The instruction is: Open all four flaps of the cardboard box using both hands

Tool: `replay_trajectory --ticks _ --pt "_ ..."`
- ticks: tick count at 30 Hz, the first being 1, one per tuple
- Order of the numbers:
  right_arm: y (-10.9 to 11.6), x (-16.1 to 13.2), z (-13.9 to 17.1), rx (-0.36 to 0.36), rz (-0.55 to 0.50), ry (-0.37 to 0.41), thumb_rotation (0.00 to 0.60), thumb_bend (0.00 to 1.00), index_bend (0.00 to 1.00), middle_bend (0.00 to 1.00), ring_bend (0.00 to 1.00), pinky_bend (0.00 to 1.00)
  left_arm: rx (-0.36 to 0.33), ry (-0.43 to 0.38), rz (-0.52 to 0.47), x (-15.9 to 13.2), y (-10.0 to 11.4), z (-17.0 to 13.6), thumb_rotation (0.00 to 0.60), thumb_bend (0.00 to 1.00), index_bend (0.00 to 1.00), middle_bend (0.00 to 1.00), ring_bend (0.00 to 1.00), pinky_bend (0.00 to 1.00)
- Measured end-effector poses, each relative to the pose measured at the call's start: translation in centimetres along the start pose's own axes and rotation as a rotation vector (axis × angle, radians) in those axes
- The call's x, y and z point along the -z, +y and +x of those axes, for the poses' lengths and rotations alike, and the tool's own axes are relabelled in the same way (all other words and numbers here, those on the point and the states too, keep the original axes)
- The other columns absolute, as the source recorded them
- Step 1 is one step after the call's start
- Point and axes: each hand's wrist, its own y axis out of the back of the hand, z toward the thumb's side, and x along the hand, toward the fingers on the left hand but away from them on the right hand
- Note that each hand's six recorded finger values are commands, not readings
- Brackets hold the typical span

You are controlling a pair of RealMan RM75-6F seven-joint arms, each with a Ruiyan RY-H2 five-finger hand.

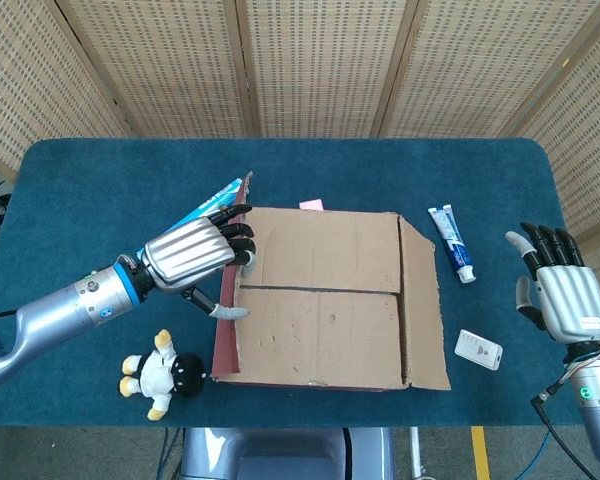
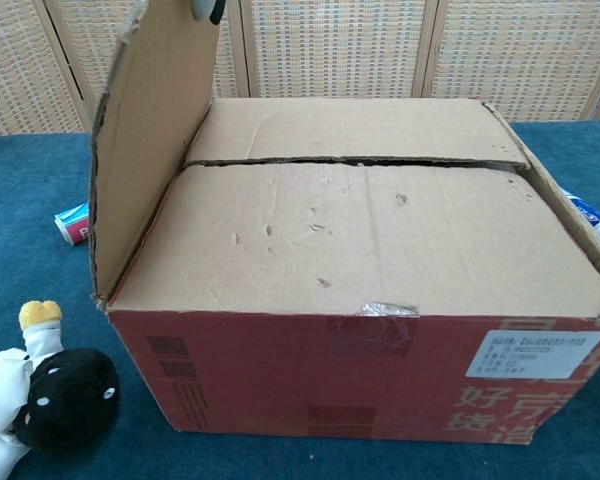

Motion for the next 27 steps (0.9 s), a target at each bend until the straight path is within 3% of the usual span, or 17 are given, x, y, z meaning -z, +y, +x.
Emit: replay_trajectory --ticks 18,27 --pt "0.1 -1.0 -0.4 -0.01 0.01 0.021 0.6 0.75 0.12 0.06 0.0 0.0 -0.034 0.11 -0.049 3.9 -0.5 -6.0 0.131 0.21 0.46 0.37 0.21 0.0" --pt "-0.3 -1.1 -0.5 -0.017 0.0 0.024 0.6 0.75 0.12 0.06 0.0 0.0 -0.004 0.188 -0.073 5.9 -2.1 -8.6 0.131 0.19 0.46 0.37 0.21 0.0"
